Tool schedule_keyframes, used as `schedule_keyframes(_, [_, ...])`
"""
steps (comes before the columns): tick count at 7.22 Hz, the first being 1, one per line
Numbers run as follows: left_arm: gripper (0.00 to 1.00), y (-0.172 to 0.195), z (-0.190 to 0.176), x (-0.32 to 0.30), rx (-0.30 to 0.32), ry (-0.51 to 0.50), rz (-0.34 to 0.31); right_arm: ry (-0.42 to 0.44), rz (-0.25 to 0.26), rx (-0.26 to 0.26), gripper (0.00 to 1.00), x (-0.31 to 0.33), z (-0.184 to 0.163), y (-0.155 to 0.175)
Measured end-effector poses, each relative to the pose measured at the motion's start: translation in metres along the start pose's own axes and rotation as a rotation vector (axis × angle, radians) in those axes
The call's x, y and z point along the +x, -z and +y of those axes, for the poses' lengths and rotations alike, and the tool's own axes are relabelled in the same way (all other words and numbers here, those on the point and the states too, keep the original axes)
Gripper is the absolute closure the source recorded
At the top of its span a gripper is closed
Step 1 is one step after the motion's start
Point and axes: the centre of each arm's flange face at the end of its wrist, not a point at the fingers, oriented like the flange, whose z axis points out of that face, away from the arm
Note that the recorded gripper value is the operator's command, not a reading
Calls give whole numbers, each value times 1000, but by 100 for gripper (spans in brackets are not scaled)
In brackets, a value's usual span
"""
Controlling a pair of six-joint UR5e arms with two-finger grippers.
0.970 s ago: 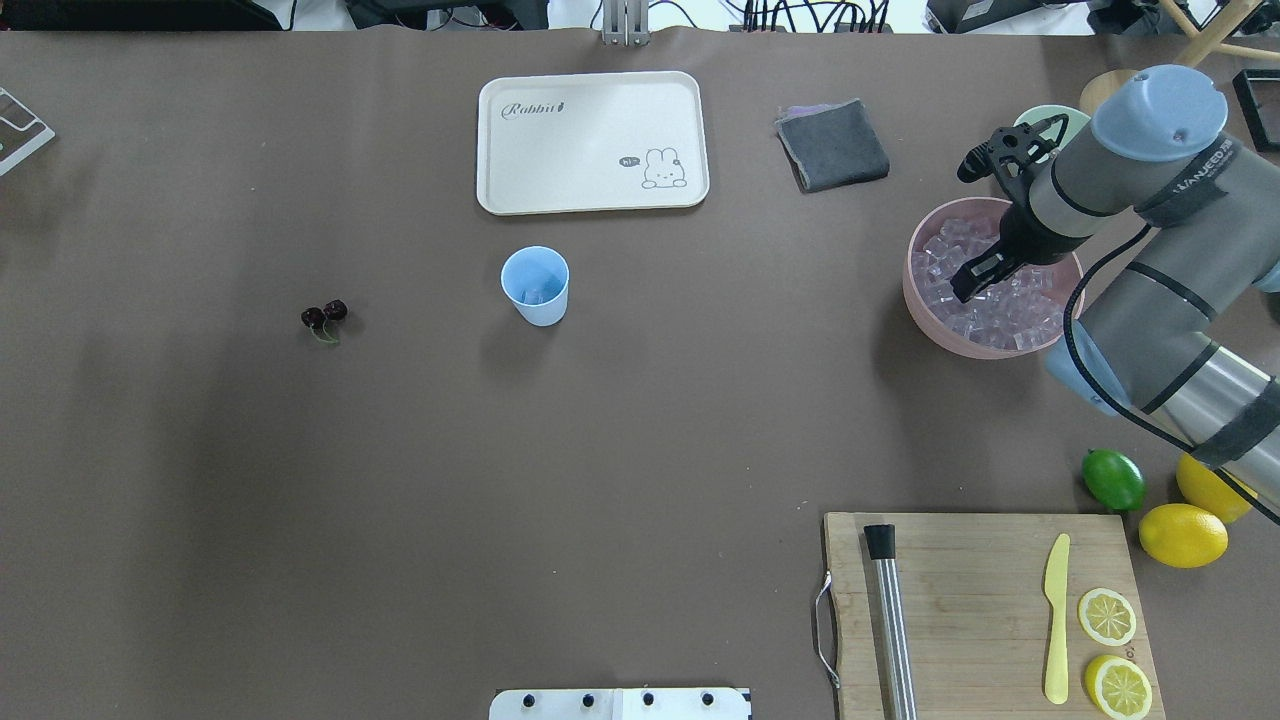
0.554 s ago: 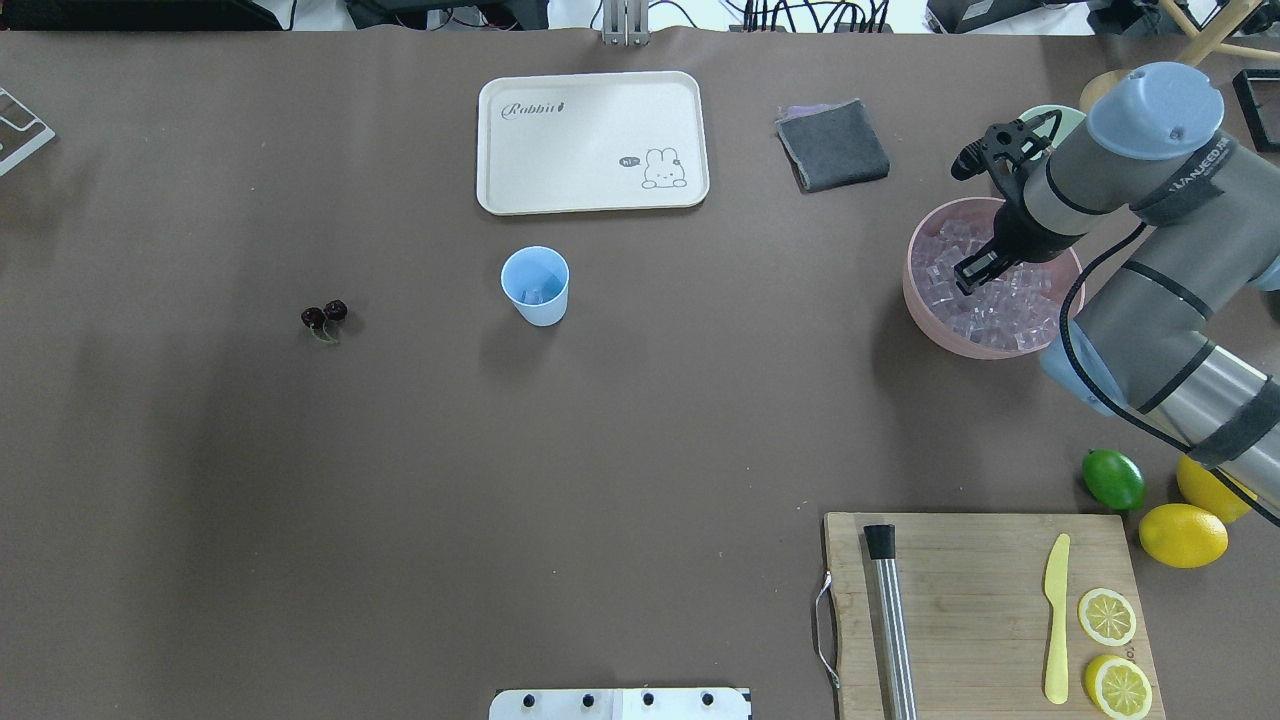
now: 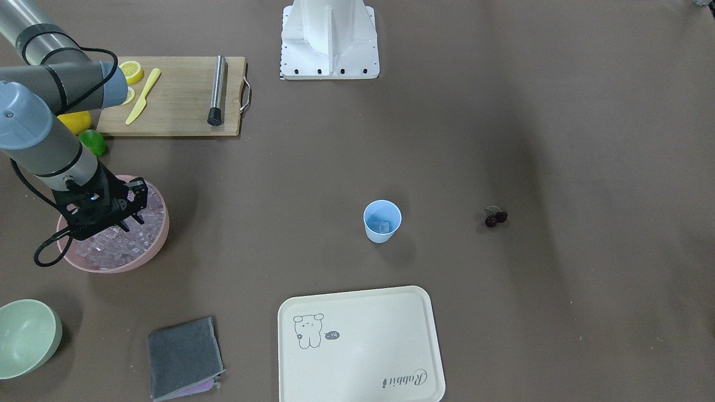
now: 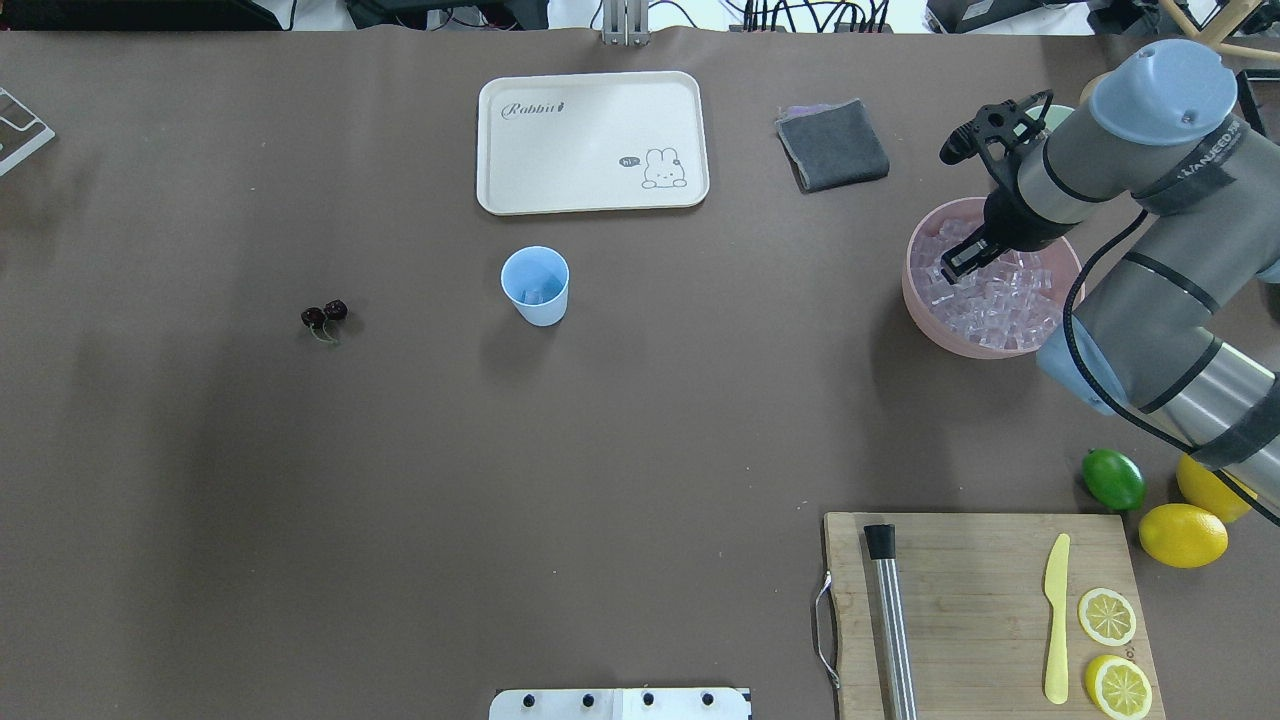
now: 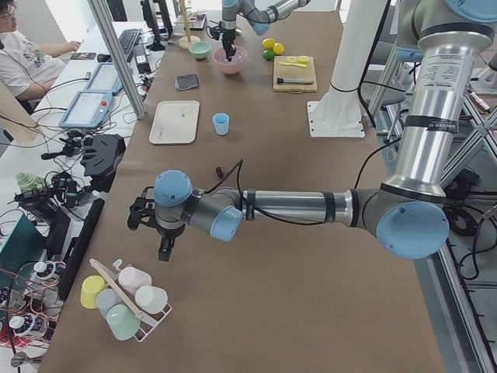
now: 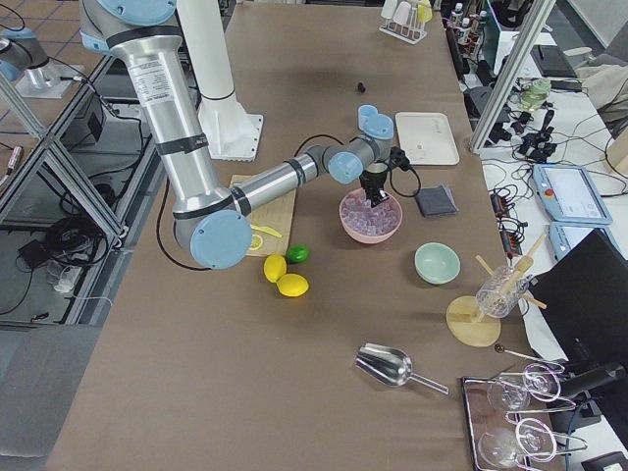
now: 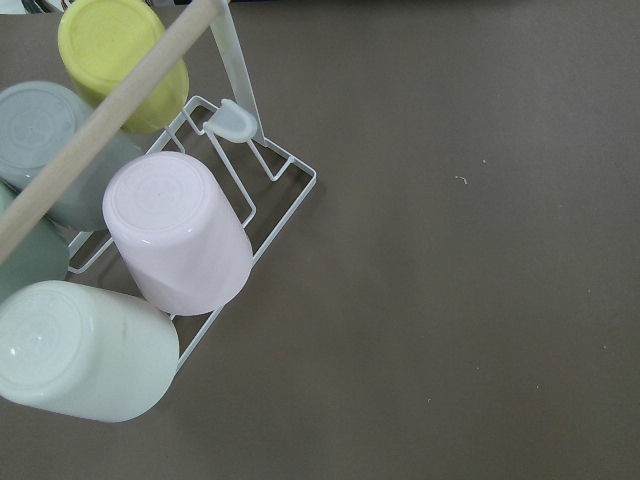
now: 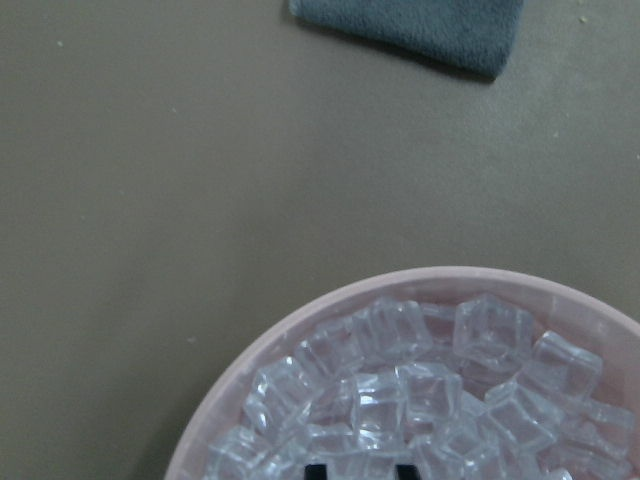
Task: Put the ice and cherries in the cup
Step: 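Carry the ice cube with the right gripper over the blue cup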
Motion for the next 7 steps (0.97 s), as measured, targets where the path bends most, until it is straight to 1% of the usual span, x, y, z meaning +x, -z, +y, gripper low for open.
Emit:
schedule_keyframes(1, [2,1,0,1,5,-4,1,-42,-5,4,100,-28,-22,12])
schedule_keyframes(5, [2,8,-8,15,23,-41,59,-208,-46,26,100,-196,-130,53])
schedule_keyframes(6, [2,8,-8,16,29,-50,63,-251,-46,36,100,-240,-158,57])
schedule_keyframes(7, [2,7,-7,15,35,-57,63,-285,-34,44,100,-280,-179,55])
